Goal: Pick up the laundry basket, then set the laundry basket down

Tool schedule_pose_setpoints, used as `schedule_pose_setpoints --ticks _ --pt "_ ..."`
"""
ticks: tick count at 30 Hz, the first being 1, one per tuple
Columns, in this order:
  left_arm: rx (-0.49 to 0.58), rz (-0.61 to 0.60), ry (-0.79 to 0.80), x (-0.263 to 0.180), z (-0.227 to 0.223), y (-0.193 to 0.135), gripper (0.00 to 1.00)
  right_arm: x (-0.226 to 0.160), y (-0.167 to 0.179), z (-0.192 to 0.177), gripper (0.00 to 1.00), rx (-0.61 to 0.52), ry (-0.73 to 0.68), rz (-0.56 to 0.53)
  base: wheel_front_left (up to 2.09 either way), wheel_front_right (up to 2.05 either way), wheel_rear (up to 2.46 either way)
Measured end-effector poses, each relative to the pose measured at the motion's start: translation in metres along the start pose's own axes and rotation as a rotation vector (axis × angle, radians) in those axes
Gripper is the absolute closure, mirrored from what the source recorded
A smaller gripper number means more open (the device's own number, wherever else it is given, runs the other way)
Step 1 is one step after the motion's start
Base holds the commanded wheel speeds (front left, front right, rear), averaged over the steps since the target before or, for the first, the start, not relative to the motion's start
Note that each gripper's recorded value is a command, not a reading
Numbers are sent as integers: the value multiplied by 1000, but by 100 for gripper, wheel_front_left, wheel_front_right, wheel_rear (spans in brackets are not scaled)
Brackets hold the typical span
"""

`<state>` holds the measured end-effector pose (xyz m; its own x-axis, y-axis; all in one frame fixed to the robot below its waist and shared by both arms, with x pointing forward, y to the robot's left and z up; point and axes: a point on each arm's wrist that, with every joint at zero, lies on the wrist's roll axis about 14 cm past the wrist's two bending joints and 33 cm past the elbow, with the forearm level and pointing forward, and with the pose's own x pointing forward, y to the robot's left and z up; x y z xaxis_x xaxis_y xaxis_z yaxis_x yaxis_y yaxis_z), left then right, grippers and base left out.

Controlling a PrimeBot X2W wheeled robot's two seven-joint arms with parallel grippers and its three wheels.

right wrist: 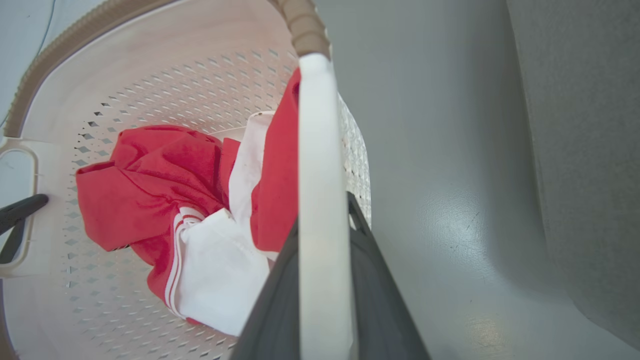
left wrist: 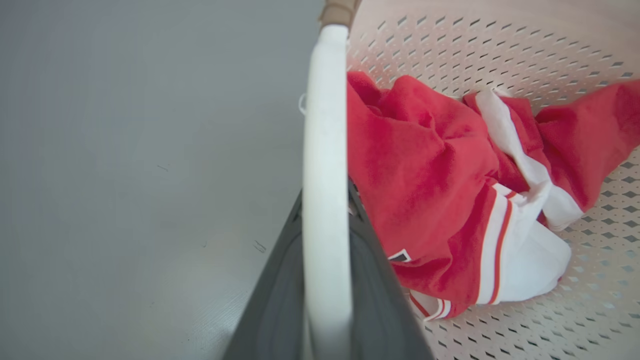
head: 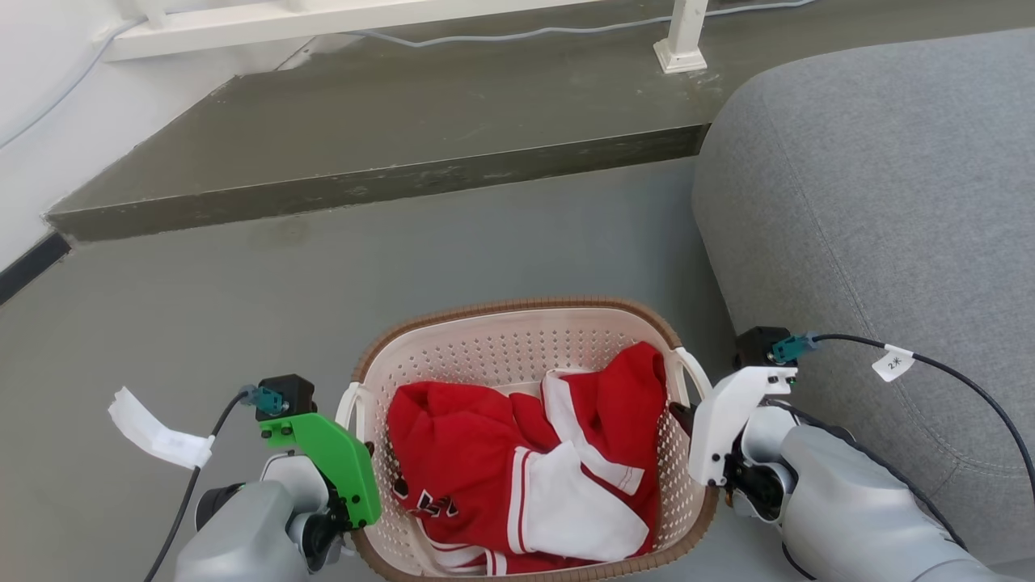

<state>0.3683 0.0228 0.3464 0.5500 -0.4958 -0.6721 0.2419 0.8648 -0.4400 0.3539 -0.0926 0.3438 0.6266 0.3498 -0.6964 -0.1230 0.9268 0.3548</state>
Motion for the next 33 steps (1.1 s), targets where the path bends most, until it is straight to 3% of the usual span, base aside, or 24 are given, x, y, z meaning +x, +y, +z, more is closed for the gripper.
schedule_pose_setpoints --ticks 33 --pt "-1 -13 0 14 6 0 100 10 -8 5 100 3 9 -12 0 0 0"
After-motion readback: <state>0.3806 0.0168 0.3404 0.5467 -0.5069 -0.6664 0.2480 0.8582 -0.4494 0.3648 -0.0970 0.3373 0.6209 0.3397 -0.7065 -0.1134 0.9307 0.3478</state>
